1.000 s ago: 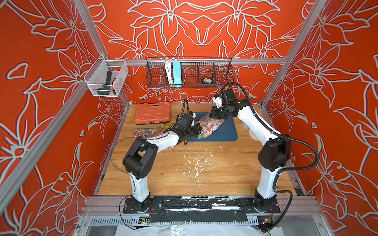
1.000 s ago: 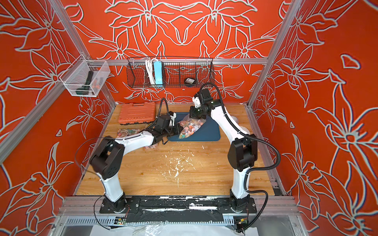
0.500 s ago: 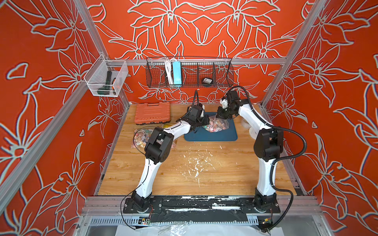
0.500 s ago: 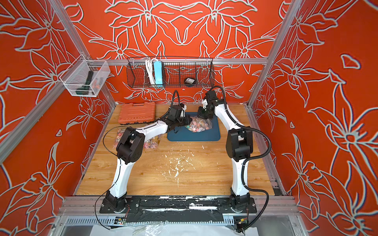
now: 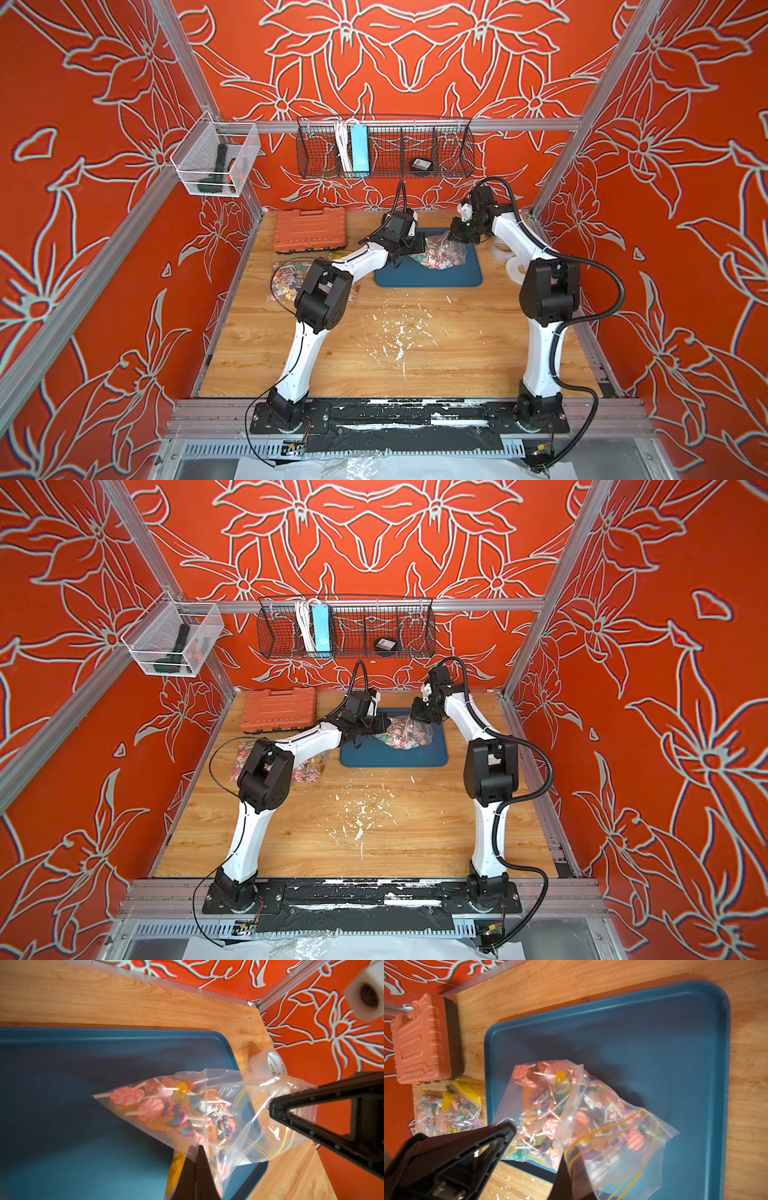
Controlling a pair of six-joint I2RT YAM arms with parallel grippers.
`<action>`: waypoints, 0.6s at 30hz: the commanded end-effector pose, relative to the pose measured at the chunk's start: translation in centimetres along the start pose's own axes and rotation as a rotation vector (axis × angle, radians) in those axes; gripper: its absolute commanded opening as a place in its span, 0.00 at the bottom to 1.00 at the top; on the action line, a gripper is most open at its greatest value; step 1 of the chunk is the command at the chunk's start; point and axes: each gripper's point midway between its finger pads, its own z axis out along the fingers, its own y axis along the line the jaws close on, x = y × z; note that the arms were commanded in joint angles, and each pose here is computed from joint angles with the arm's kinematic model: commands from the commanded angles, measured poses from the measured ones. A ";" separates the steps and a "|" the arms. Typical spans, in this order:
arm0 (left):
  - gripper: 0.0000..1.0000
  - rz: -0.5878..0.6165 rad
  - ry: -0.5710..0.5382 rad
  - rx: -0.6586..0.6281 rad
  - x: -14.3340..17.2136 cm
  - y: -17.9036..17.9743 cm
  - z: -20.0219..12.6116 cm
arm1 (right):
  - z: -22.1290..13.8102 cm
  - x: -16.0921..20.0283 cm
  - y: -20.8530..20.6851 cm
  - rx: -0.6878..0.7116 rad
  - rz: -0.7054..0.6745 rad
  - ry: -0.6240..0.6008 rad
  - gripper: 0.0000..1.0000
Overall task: Pour candies out of the ziploc bag
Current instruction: 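Pour the candies out of the ziploc bag onto the tray.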
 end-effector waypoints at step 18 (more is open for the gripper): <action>0.00 0.122 -0.140 0.056 -7.0 -5.1 -5.0 | 2.1 0.9 -3.8 0.014 0.087 0.048 0.00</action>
